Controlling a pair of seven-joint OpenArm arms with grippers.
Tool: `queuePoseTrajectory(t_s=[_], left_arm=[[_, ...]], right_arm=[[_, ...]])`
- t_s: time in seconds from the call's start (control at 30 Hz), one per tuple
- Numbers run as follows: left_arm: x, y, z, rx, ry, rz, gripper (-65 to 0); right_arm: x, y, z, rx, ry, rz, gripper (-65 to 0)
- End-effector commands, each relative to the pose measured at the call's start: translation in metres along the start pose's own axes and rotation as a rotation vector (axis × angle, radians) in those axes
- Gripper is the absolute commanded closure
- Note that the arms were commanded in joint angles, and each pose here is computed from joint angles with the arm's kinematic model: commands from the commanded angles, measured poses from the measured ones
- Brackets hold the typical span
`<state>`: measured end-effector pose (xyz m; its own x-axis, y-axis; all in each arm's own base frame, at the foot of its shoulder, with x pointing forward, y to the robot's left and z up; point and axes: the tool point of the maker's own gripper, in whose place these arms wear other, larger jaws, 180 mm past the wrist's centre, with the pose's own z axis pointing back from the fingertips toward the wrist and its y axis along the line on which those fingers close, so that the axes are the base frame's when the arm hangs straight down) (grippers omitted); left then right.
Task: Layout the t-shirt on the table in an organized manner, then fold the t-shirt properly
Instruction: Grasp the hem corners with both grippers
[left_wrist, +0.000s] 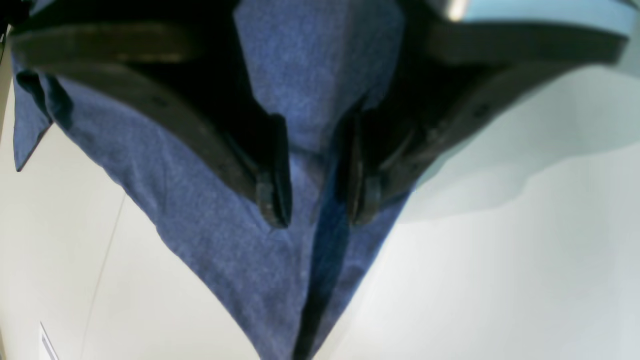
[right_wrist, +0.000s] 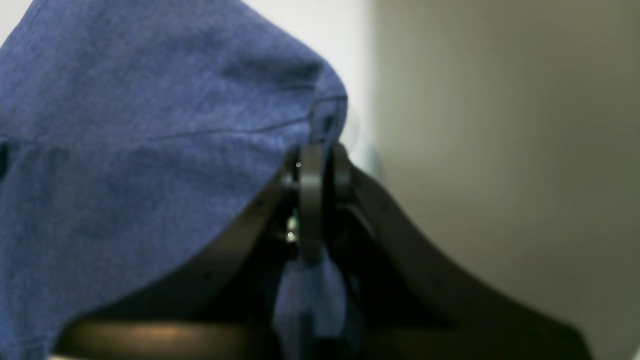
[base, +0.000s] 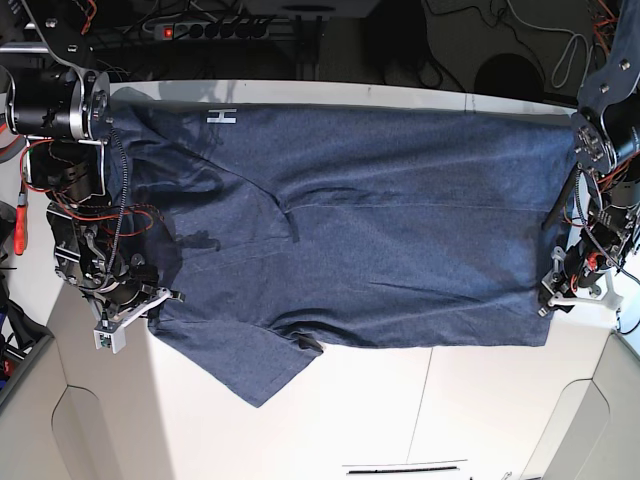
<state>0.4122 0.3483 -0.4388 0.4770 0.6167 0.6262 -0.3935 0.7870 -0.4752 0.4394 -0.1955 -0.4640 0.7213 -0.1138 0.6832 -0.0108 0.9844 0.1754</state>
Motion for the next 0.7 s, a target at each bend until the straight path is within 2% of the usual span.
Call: queuePoseTrajectory(t_s=[0.0,0.13,0.23,0.4,0.47,0.57,0.67], left_arm=[[0.031,-0.008,0.002,-0.023,-0.074,-0.006,-19.2],[0.031,-0.009,0.002,-0.027,-0.075,-0.007,-14.7],[0.033,-0.008,0.002,-0.024,-0.086,-0.016,-14.7],[0.035,-0.001,0.003,0.012,-0.094,-0.115,-14.9],[0.035,0.003,0.004,0.028,-0.095,-0.161,-16.3],[0.035,0.006,0.005,0.037,-0.092,-0.21,-24.4],[0.035,0.007,0.005,0.046,-0.076,-0.277,-25.6]], right_arm=[[0.016,-0.003,0.002,-0.009,-0.019,0.01,0.0],[0.016,-0.003,0.002,-0.008,-0.02,0.011,0.0],[0.016,-0.003,0.002,-0.009,-0.02,0.011,0.0],[0.016,-0.003,0.002,-0.008,-0.02,0.011,0.0],[0.016,-0.003,0.002,-0.008,-0.02,0.011,0.0],[0.016,-0.003,0.002,-0.006,-0.019,0.011,0.0],[0.014,-0.003,0.002,-0.006,-0.016,0.011,0.0]])
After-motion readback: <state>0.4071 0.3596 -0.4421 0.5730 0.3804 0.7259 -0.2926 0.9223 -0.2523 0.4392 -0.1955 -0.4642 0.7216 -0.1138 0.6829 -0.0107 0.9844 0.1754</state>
